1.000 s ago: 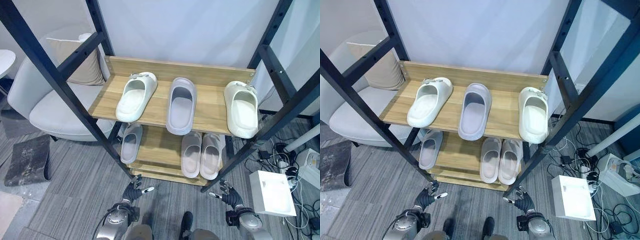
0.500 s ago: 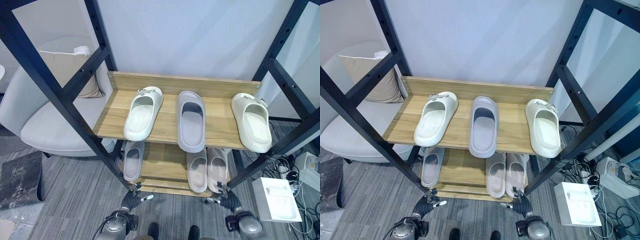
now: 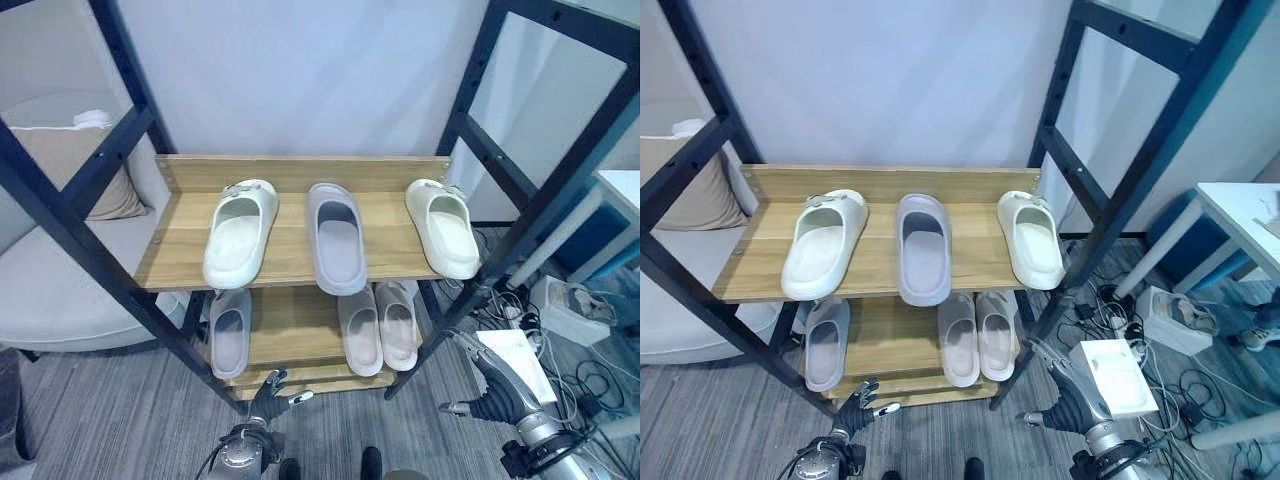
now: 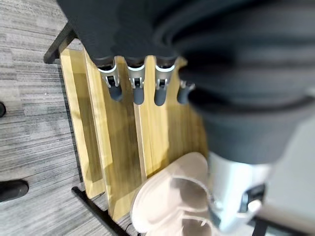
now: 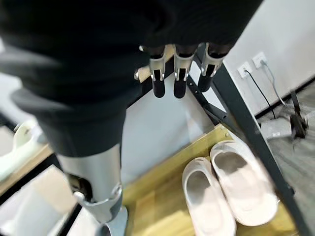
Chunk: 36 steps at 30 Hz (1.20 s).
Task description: Arrange the slippers neatly on the shoe rack.
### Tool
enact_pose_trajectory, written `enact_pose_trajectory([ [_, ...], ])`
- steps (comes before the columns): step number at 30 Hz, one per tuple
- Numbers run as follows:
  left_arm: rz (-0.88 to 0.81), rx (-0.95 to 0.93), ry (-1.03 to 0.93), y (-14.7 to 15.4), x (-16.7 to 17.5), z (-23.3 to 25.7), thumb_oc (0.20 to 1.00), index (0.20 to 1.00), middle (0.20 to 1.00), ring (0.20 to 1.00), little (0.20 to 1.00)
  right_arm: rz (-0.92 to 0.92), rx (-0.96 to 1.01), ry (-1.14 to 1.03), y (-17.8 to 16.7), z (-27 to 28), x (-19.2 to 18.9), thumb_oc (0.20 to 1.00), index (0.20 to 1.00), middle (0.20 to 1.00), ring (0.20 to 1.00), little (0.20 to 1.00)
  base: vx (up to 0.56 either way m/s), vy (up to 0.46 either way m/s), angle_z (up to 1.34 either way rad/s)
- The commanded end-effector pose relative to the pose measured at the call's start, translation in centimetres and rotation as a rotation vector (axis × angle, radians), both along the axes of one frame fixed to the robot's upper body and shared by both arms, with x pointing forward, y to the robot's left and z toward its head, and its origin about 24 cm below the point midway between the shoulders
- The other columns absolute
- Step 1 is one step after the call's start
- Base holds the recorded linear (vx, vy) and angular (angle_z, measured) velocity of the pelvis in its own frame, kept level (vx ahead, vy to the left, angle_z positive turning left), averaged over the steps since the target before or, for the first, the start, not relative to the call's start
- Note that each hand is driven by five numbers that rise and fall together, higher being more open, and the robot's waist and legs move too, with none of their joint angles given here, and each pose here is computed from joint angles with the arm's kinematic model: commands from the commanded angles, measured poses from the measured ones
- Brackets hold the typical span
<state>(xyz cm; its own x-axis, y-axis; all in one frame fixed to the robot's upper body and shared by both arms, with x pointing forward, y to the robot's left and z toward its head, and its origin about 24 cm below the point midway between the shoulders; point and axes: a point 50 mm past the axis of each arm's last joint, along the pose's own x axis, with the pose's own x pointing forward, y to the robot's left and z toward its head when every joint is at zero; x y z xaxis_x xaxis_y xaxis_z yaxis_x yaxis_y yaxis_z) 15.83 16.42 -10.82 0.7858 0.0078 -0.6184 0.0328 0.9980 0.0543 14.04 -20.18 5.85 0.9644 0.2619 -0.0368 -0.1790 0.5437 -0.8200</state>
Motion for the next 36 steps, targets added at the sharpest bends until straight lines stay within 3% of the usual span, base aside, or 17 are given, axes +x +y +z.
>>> enact_pose_trajectory([
  [1, -0.002, 0.04, -0.102, 0.2, 1.9, 1.0, 1.0, 1.0, 1.0, 1.0, 1.0, 0.055, -0.054, -0.307, 0.5, 4.0, 1.7, 1.0, 1.0, 1.0, 1.0, 1.0, -0.05, 0.038, -0.05],
  [7, 0.003, 0.033, -0.104, -0.5, 1.5, 0.8, 1.0, 1.0, 1.0, 1.0, 1.0, 0.009, -0.107, -0.657, 1.0, 7.4, 2.9, 1.0, 1.0, 1.0, 1.0, 1.0, -0.01, 0.011, 0.0],
  [14, -0.017, 0.031, -0.096, -0.8, 1.4, 0.7, 1.0, 1.0, 1.0, 1.0, 1.0, -0.08, -0.09, -0.864, 1.0, 9.5, 5.7, 1.0, 1.0, 1.0, 1.0, 1.0, 0.0, 0.007, 0.01],
  [26, -0.043, 0.032, -0.08, -0.8, 1.4, 0.5, 1.0, 1.0, 1.0, 1.0, 1.0, -0.118, 0.0, -0.99, 2.7, 12.4, 11.1, 1.0, 1.0, 1.0, 1.0, 1.0, 0.02, 0.014, 0.1],
  [36, -0.044, 0.047, -0.063, -0.1, 1.2, 0.3, 1.0, 1.0, 1.0, 1.0, 1.0, -0.174, -0.078, -0.947, 2.6, 12.3, 14.2, 1.0, 1.0, 1.0, 1.0, 1.0, 0.03, 0.001, 0.18],
])
